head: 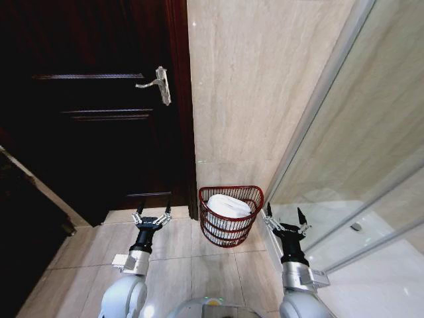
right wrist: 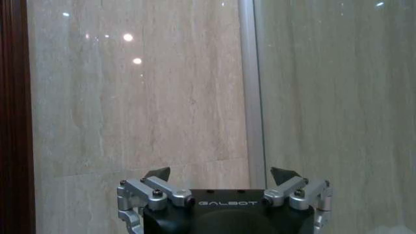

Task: Discard the used towel into the hamper.

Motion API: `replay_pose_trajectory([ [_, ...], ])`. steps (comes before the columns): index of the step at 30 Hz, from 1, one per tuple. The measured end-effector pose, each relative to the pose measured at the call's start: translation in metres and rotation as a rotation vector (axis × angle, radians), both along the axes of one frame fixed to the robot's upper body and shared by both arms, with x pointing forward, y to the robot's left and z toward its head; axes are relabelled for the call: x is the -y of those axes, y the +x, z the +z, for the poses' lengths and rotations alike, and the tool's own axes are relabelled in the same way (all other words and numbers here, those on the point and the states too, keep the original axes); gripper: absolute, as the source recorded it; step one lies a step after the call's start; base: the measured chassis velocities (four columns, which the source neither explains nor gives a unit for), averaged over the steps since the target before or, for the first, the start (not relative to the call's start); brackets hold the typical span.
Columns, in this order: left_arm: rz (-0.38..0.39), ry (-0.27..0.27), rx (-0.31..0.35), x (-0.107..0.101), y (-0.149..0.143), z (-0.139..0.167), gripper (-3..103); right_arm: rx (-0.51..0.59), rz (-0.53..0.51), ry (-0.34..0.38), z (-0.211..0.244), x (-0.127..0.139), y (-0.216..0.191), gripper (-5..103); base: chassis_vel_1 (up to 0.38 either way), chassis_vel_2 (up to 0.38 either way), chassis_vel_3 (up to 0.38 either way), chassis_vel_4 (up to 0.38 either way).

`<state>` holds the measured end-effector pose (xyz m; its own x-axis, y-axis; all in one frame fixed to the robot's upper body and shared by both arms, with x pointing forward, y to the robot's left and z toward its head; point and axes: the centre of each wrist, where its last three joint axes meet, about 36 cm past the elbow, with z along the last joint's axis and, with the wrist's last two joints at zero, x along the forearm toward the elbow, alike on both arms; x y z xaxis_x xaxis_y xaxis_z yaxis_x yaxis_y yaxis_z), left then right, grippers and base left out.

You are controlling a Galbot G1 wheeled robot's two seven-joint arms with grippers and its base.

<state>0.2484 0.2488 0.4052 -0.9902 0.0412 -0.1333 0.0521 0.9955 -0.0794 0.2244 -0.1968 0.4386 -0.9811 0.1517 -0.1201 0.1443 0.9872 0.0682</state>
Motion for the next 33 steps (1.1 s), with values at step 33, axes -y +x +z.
replay_pose_trajectory([
  [33,0.000,0.001,0.004,-0.001,0.000,-0.002,100,0.001,0.018,-0.015,0.002,-0.013,-0.006,100,0.000,0.000,0.000,0.000],
])
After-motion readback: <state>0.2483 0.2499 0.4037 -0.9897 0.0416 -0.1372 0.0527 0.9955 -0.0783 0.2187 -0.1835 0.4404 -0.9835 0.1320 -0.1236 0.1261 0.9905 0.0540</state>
